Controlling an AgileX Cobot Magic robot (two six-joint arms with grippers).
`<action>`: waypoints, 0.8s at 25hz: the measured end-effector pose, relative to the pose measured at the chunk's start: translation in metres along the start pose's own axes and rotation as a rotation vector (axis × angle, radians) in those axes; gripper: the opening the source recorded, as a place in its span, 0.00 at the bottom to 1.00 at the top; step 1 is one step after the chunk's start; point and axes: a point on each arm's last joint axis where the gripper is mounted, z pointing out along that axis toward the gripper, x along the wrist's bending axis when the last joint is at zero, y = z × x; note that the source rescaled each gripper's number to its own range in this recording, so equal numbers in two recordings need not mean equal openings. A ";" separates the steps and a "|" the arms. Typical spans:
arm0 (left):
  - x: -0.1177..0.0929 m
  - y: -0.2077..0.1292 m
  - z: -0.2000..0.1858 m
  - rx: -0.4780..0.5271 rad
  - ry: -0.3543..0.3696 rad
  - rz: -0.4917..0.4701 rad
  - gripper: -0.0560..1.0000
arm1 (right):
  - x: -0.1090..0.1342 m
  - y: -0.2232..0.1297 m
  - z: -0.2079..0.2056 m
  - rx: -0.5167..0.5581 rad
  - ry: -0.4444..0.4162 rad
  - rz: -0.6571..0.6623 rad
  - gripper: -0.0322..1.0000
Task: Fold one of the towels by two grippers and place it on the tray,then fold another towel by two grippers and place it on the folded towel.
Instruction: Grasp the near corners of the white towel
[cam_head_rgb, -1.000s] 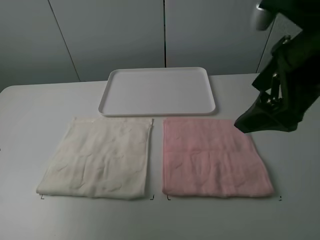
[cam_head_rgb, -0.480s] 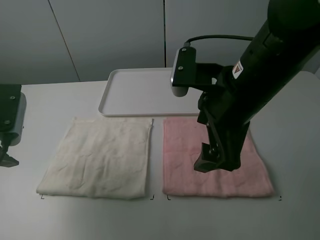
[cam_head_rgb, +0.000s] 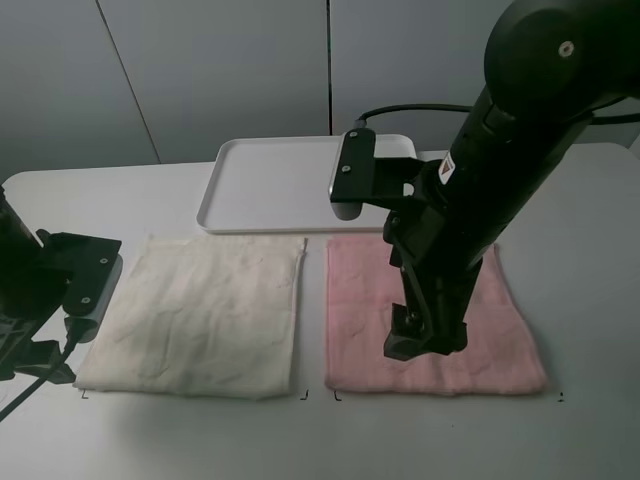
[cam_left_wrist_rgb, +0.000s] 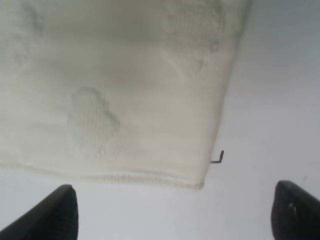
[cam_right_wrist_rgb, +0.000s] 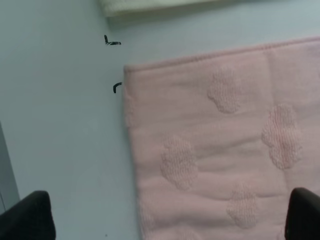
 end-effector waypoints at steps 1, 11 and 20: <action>-0.002 -0.001 0.003 0.007 -0.004 0.005 0.99 | 0.001 0.001 0.000 -0.002 -0.001 -0.009 1.00; -0.028 -0.014 0.025 0.058 -0.033 0.101 0.99 | 0.014 0.012 0.024 0.041 0.061 -0.081 1.00; -0.021 -0.014 0.030 0.062 0.034 0.161 0.99 | 0.030 0.023 0.042 0.067 0.117 -0.166 1.00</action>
